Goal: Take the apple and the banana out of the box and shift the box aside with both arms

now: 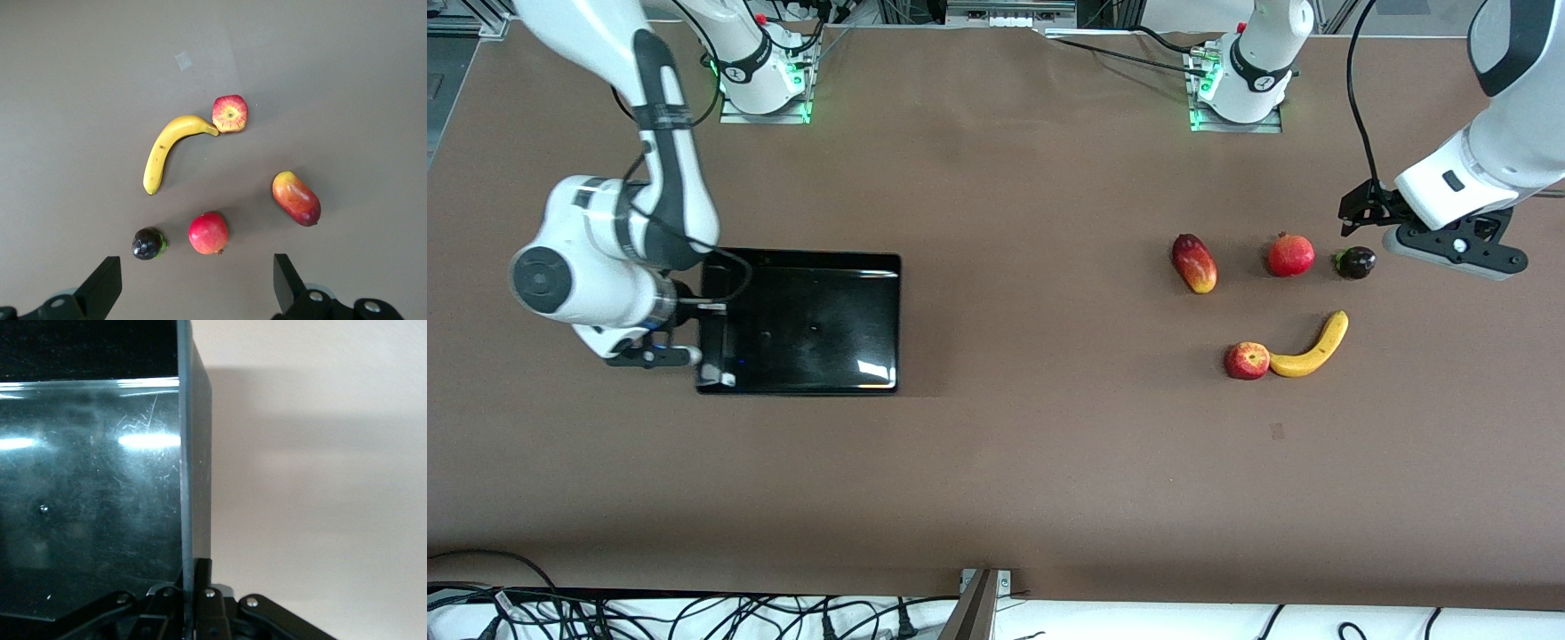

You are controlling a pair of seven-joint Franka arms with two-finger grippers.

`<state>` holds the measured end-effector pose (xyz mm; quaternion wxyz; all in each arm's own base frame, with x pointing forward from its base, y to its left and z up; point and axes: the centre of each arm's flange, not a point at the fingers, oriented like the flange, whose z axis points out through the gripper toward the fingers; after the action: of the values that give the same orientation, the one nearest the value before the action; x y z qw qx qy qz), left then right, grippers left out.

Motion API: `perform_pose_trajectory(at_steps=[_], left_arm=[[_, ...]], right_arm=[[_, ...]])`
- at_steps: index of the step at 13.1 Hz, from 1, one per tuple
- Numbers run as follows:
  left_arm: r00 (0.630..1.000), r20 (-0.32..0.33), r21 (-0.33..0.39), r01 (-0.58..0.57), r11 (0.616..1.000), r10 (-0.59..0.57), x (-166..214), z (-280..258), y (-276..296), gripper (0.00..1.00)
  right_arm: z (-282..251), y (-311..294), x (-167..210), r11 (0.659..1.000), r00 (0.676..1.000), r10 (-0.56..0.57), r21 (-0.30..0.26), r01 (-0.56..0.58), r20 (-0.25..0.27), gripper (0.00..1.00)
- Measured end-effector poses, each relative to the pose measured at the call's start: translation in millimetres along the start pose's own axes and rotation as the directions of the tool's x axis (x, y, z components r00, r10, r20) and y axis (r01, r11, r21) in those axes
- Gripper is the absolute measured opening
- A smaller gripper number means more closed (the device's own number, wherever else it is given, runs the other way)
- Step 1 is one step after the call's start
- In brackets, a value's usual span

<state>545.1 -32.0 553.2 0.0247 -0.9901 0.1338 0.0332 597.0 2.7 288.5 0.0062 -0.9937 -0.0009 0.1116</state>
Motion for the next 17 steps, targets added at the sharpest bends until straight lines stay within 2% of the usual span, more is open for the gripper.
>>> perform_pose_trajectory(at_steps=[3,5,9,11,14,17], left_arm=[[0.998,-0.008,-0.011,0.068,0.998,-0.068,-6.8,-24.6,4.6,1.0],[0.994,-0.013,-0.015,0.107,0.994,-0.107,-12.2,-30.6,-1.0,1.0],[0.984,-0.008,-0.071,0.179,0.981,-0.18,-12.5,-27.1,-8.5,1.0],[0.979,-0.004,-0.081,0.201,0.976,-0.201,-12.2,-25.1,-11.8,1.0],[0.977,-0.004,-0.082,0.211,0.974,-0.212,-12.8,-25.2,-14.7,1.0],[0.971,-0.005,-0.083,0.236,0.968,-0.237,-15.7,-25.4,-26.5,1.0]], right_arm=[[32.3,64.0,-18.2,0.999,1.0,0.025,0.028,-0.024,-0.013,0.04],[48.4,66.1,-26.5,0.999,0.999,0.041,0.029,-0.041,-0.017,0.04],[45.8,66.9,-37.1,0.993,0.994,0.102,0.059,-0.104,0.036,0.04],[46.9,69.9,-39.6,0.992,0.993,0.108,0.062,-0.11,0.045,0.1],[37.9,67.8,-36.0,0.993,0.995,0.096,0.065,-0.098,0.032,0.41],[-28.1,50.2,-18.0,0.997,1.0,0.025,0.069,-0.026,0.012,0.75]])
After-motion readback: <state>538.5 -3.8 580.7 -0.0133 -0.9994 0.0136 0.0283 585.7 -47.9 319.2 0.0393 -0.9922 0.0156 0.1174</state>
